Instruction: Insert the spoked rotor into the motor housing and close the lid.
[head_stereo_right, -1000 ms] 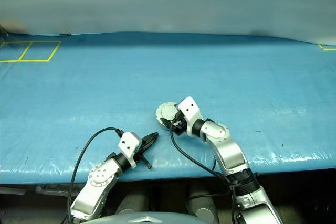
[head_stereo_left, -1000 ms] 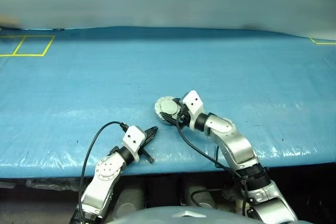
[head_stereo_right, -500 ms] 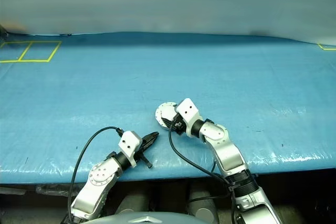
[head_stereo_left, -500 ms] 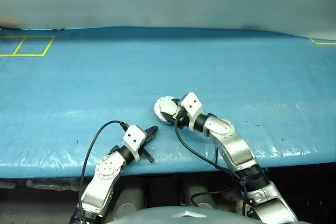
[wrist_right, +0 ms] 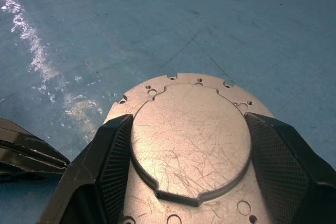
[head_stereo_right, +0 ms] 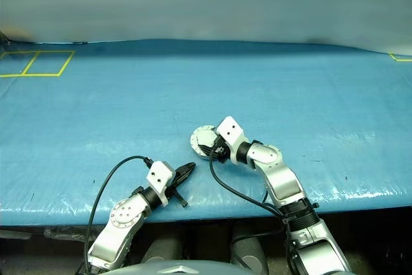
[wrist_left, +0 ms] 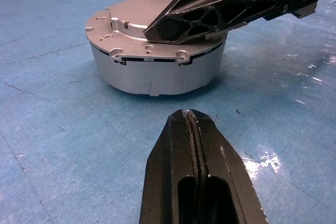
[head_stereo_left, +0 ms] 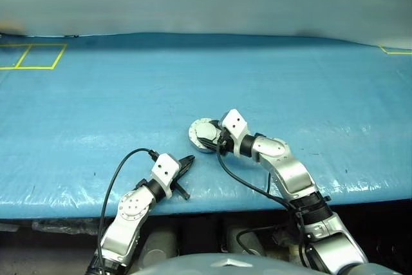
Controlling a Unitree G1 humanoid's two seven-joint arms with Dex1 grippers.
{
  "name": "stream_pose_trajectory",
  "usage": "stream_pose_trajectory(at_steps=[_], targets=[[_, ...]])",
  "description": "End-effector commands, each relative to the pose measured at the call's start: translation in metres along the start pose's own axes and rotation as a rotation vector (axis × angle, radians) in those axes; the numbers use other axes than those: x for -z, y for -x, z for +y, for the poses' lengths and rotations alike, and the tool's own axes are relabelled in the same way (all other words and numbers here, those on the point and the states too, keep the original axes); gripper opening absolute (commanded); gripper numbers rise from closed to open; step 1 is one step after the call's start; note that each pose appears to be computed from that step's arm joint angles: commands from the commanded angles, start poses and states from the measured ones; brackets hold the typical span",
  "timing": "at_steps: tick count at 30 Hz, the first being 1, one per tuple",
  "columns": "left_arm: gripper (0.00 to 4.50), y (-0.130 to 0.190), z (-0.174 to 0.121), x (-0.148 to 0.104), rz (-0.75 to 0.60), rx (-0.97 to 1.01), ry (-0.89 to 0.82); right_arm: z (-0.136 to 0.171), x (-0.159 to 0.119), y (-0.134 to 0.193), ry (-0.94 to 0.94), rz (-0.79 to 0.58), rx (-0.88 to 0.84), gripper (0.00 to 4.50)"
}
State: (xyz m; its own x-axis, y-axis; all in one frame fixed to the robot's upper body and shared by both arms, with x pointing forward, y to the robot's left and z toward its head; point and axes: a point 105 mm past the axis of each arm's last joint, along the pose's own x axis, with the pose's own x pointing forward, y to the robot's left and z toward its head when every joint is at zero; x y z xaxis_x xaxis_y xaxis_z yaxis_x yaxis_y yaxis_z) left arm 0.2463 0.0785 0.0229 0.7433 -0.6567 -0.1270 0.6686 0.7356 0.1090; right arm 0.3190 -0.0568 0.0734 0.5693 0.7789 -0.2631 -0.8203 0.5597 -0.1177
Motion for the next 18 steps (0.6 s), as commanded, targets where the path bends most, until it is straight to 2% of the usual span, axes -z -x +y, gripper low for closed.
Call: stream_pose_trajectory(at_steps=[1,10,18], targets=[[0.0,-0.001,-0.002,-0.005,-0.02,0.007,-0.01,0.001,-0.009,0.001,-0.001,-0.043,-0.037,3.03],[0.0,-0.001,-0.002,-0.005,-0.019,0.011,-0.011,0.0,-0.02,0.003,-0.003,-0.085,-0.065,3.03],[0.0,-0.001,-0.002,-0.005,-0.018,0.009,-0.011,-0.002,-0.018,0.004,0.075,-0.061,-0.082,3.03]])
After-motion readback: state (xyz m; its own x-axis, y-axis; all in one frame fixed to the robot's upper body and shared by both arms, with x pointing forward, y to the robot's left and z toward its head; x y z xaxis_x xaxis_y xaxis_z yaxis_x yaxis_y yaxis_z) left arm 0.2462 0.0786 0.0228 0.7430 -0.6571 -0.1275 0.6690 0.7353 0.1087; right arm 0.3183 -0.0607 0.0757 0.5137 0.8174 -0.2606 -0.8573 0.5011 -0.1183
